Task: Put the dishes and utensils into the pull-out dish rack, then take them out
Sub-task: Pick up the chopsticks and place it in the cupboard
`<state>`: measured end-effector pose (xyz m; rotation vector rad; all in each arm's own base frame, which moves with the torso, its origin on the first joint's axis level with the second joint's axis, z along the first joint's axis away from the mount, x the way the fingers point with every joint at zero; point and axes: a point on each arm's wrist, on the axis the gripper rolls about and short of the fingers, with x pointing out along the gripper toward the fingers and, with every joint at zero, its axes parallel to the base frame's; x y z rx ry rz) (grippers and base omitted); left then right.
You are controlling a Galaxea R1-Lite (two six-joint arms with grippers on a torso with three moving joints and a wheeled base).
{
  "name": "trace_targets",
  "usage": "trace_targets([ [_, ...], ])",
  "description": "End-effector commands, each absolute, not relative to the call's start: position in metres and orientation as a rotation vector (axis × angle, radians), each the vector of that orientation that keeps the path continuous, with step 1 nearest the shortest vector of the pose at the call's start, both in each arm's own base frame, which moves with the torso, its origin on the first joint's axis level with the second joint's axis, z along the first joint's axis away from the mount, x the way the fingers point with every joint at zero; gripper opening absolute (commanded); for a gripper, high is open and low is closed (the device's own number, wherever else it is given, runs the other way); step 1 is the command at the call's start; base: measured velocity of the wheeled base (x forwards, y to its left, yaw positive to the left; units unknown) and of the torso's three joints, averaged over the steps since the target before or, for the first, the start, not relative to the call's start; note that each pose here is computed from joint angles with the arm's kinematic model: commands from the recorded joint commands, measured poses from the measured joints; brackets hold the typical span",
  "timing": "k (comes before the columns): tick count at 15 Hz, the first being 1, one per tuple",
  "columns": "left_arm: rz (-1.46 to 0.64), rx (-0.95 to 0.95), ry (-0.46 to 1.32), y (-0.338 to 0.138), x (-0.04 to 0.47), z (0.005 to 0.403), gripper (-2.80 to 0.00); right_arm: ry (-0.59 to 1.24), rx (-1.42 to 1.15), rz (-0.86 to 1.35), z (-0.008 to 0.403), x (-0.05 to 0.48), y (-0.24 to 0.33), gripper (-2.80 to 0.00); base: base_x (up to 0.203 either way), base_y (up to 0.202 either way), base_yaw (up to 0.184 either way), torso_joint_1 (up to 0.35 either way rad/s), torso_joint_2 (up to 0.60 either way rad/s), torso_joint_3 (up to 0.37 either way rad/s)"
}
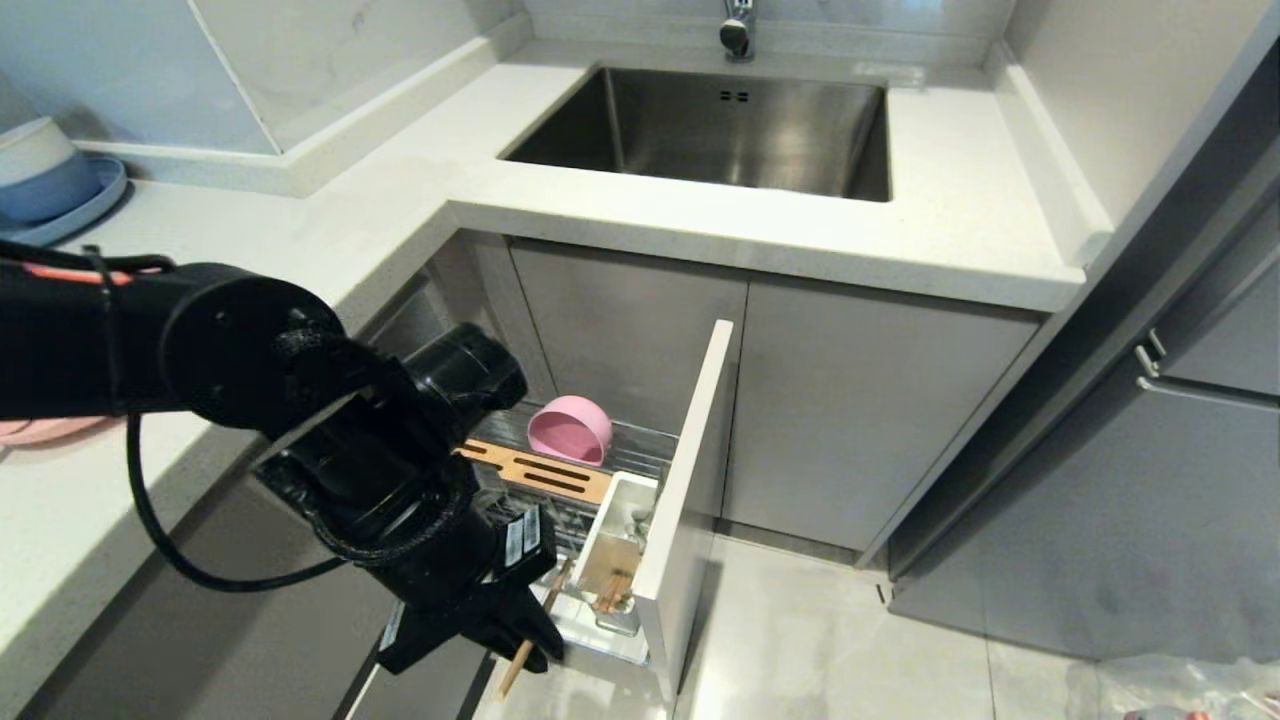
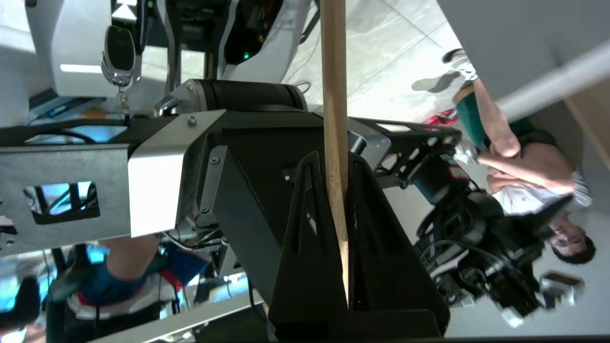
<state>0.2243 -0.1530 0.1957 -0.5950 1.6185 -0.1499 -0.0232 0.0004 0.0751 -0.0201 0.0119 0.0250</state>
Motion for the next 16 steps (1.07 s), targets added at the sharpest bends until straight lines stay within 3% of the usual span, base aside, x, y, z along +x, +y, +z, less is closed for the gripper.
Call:
trace_targets([
  [1,-0.104,-0.581,1.675,-0.16,0.235,0.176,-2.8,0.012,-0.021,0.026,0.075,-0.023,0.0,-2.8,0.0,0.0,0.0,0.0,0.0,0.0],
  [16,-0.1,-0.683,1.675,-0.172,0.304,0.13,-2.8,0.012,-0.02,0.026,0.075,-0.023,0.0,-2.8,0.0,0.0,0.0,0.002,0.0,0.0],
])
